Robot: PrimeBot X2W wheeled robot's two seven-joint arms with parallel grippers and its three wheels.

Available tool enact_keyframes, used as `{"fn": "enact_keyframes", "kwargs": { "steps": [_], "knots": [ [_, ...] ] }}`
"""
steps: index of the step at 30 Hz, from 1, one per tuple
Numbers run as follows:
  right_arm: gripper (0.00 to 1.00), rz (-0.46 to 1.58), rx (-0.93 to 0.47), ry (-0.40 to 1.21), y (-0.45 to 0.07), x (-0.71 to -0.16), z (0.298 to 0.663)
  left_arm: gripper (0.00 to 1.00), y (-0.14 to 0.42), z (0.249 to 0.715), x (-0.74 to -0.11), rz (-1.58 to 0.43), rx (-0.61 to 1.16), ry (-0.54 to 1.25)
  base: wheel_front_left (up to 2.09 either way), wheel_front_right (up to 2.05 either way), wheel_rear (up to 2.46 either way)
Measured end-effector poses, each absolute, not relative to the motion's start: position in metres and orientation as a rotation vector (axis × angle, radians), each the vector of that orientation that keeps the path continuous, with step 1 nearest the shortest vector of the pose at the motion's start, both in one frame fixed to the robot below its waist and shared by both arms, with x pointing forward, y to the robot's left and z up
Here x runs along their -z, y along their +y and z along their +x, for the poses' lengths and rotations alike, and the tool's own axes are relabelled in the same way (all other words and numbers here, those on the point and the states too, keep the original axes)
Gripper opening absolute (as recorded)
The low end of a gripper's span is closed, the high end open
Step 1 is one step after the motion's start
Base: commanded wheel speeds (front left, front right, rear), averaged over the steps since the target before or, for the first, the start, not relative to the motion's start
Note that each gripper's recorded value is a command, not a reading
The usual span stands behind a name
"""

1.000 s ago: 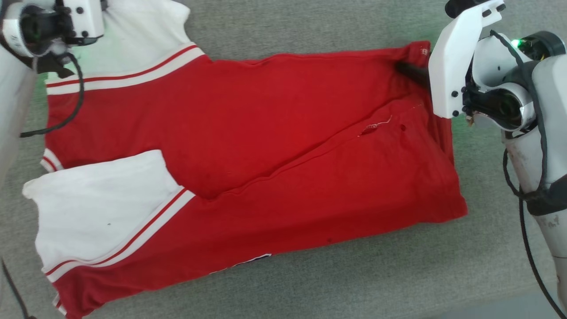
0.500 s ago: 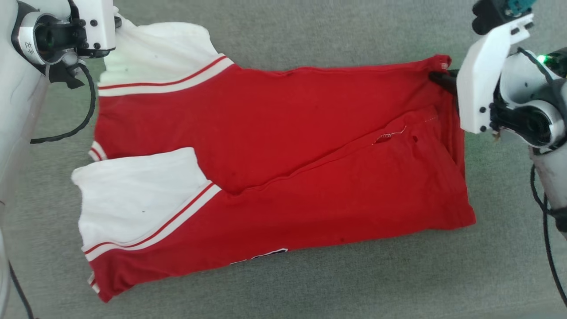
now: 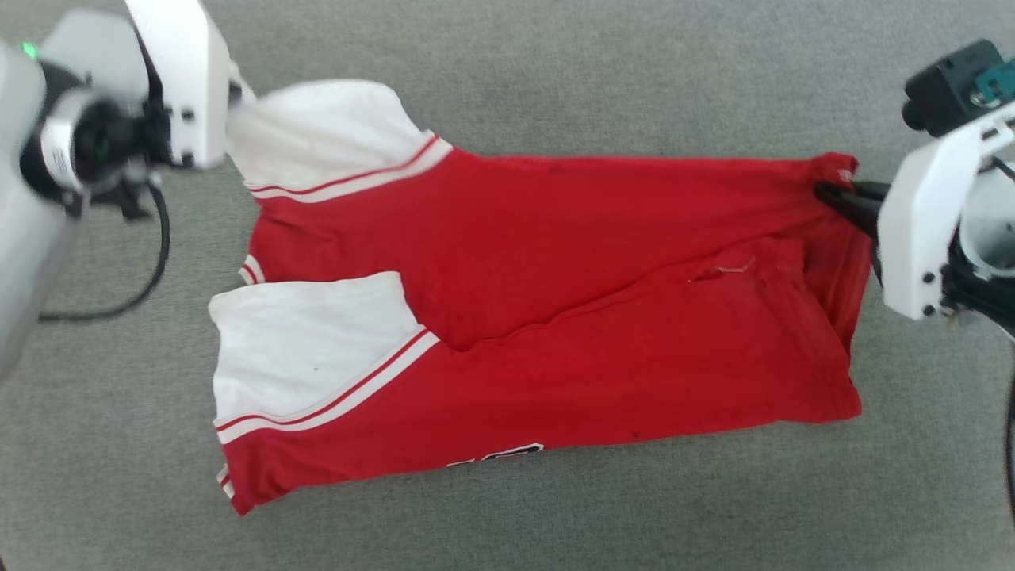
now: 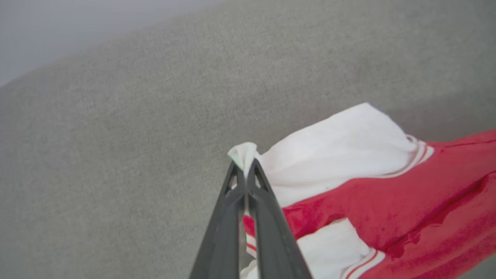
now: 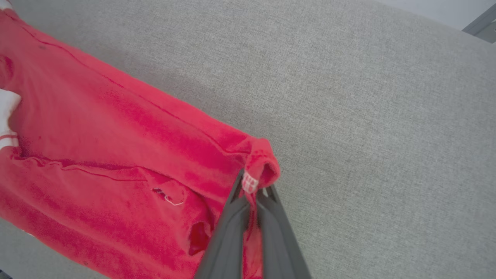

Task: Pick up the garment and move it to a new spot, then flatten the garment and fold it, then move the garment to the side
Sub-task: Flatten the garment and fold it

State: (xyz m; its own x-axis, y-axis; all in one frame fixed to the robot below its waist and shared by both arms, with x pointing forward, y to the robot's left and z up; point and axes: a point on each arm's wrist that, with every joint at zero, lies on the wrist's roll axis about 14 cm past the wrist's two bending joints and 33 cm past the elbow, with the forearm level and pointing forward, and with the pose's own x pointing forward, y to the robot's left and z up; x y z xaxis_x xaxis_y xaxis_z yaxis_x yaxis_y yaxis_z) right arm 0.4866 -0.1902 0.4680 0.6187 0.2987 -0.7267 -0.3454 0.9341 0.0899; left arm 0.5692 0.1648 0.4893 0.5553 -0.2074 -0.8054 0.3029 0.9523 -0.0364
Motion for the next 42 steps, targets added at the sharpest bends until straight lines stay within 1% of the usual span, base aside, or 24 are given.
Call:
{"fn": "enact_keyframes", "kwargs": {
  "steps": [5,10,17,21,22,23,24,25,26,31,36,42],
  "knots": [
    [0.00,-0.073,-0.385,0.827,-0.189,-0.476,0.470,0.00,0.167,0.525,-0.488,0.119,0.315,0.982,0.00,0.00,0.00],
    [0.00,-0.057,-0.387,0.880,-0.193,-0.469,0.448,0.00,0.165,0.477,-0.480,0.131,0.340,1.041,0.00,0.00,0.00],
    [0.00,0.008,-0.377,0.978,-0.193,-0.442,0.422,0.00,0.165,0.418,-0.448,0.093,0.341,1.177,0.00,0.00,0.00],
    [0.00,0.072,-0.379,1.032,-0.181,-0.417,0.414,0.00,0.168,0.400,-0.420,0.026,0.309,1.249,0.00,0.00,0.00],
    [0.02,0.071,-0.376,1.047,-0.181,-0.412,0.412,0.00,0.169,0.397,-0.414,0.018,0.306,1.263,0.00,0.00,0.00],
    [0.26,0.084,-0.376,1.051,-0.178,-0.408,0.411,0.47,0.169,0.396,-0.410,0.008,0.302,1.265,0.00,0.00,0.00],
    [0.43,0.094,-0.379,1.045,-0.175,-0.407,0.412,0.87,0.170,0.398,-0.408,-0.007,0.293,1.252,0.00,0.00,0.00],
    [0.60,0.089,-0.380,1.043,-0.173,-0.405,0.413,0.98,0.170,0.402,-0.407,-0.020,0.287,1.237,0.00,0.00,0.00],
    [1.00,0.088,-0.380,1.038,-0.173,-0.405,0.414,1.00,0.171,0.404,-0.406,-0.023,0.285,1.223,0.00,0.00,0.00],
    [1.00,0.120,-0.391,0.973,-0.167,-0.415,0.420,1.00,0.169,0.421,-0.418,-0.070,0.287,1.082,0.00,0.00,0.00],
    [1.00,0.142,-0.353,0.875,-0.181,-0.438,0.427,1.00,0.169,0.439,-0.441,-0.096,0.305,0.883,0.00,0.00,0.00],
    [1.00,0.164,-0.285,0.864,-0.206,-0.441,0.418,1.00,0.173,0.450,-0.465,-0.105,0.308,0.657,0.00,0.00,0.00]
  ]
}}
